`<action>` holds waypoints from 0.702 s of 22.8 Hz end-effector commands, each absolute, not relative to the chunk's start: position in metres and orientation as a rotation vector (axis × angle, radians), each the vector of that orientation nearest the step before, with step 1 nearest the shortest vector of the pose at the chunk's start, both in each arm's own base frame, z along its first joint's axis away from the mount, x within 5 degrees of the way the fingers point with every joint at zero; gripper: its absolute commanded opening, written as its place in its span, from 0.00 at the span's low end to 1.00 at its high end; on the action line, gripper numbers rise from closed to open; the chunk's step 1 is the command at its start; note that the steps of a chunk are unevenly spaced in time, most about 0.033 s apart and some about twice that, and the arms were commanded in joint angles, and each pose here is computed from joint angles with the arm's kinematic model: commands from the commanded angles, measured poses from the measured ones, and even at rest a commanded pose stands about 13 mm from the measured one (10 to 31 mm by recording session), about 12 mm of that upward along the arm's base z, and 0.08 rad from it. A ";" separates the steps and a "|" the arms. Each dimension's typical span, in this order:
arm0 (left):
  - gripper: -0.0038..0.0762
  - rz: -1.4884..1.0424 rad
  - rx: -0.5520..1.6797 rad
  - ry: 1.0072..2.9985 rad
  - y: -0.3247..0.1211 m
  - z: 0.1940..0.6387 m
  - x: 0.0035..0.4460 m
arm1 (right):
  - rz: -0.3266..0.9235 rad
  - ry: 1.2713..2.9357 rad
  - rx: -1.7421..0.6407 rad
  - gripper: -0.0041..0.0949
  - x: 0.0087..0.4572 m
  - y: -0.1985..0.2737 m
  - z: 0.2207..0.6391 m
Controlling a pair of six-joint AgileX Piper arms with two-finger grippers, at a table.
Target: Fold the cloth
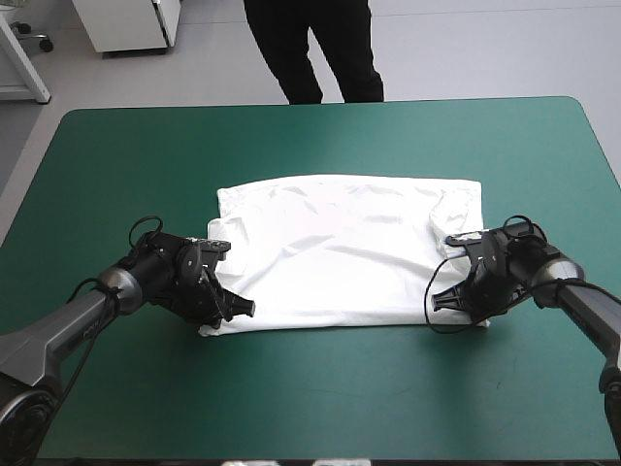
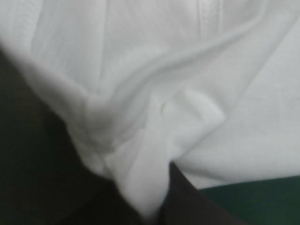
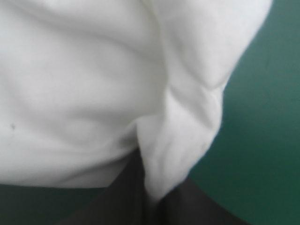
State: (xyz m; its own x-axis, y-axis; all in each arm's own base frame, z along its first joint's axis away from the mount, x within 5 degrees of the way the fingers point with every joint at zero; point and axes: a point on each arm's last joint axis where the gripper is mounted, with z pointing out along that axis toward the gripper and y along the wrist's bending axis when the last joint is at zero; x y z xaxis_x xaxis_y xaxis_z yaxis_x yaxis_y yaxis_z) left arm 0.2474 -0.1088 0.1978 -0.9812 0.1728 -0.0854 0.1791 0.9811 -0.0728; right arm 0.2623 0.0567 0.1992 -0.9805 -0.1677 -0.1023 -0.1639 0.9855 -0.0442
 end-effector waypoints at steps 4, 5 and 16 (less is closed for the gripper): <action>0.04 -0.193 0.299 2.922 -0.119 0.204 0.259 | -0.059 3.026 -0.268 0.02 0.267 0.057 0.180; 0.04 -0.203 0.298 2.897 -0.119 0.212 0.260 | -0.057 3.016 -0.262 0.02 0.268 0.058 0.184; 0.04 -0.312 0.306 2.558 -0.112 0.332 0.244 | -0.016 2.744 -0.219 0.02 0.271 0.057 0.316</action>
State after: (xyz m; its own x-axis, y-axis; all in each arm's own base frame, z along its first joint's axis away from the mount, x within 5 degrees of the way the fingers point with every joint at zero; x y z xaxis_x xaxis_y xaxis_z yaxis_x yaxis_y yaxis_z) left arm 0.2531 -0.1143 0.2980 -0.8809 0.1791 -0.4381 0.2604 0.9563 -0.1327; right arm 0.2762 0.0597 0.2780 -0.9485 -0.1502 -0.2789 -0.1472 0.9886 -0.0318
